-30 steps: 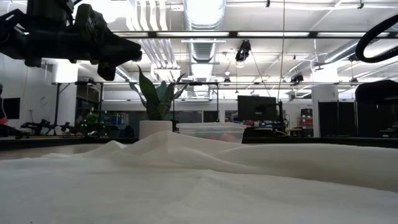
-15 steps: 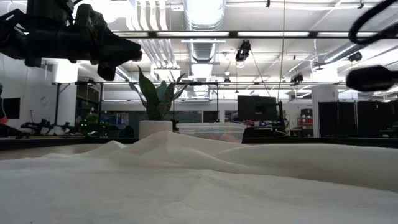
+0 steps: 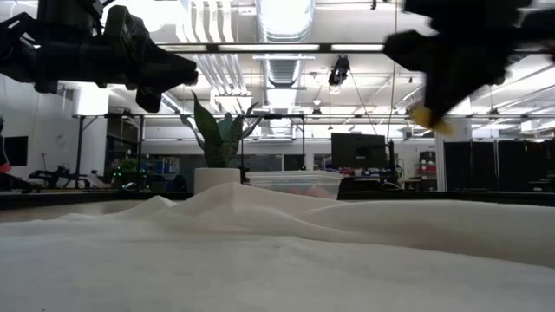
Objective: Pick and placing Produce into tupperware
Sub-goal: Put the yellow corn into the transparent bin
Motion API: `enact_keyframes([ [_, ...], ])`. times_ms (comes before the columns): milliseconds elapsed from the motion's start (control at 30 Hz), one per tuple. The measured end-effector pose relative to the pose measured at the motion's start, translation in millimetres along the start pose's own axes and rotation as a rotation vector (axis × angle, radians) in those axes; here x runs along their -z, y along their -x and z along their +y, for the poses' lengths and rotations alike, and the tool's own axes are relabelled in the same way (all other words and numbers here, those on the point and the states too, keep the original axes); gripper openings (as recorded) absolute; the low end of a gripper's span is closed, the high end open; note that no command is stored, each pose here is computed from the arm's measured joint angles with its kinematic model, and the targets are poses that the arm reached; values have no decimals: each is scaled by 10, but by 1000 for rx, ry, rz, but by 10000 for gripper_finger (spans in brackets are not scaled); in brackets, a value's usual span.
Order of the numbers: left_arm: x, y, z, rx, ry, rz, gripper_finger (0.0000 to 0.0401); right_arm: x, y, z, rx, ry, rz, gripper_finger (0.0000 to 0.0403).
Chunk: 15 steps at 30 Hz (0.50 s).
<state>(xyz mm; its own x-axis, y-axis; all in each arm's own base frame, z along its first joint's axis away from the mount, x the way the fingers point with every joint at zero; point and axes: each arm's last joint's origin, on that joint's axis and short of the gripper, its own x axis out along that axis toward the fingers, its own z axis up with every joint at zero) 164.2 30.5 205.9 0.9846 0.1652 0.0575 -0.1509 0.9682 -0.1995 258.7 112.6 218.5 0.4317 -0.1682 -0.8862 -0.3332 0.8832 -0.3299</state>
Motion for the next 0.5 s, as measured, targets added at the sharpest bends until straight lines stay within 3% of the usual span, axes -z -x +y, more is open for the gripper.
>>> enact_keyframes([
  [267, 0, 0, 0, 1, 0, 0, 89, -335, 142, -692, 94, -211, -203, 13],
  [500, 0, 0, -1, 3, 0, 1, 89, -440, 208, -1204, 122, -368, -382, 13],
])
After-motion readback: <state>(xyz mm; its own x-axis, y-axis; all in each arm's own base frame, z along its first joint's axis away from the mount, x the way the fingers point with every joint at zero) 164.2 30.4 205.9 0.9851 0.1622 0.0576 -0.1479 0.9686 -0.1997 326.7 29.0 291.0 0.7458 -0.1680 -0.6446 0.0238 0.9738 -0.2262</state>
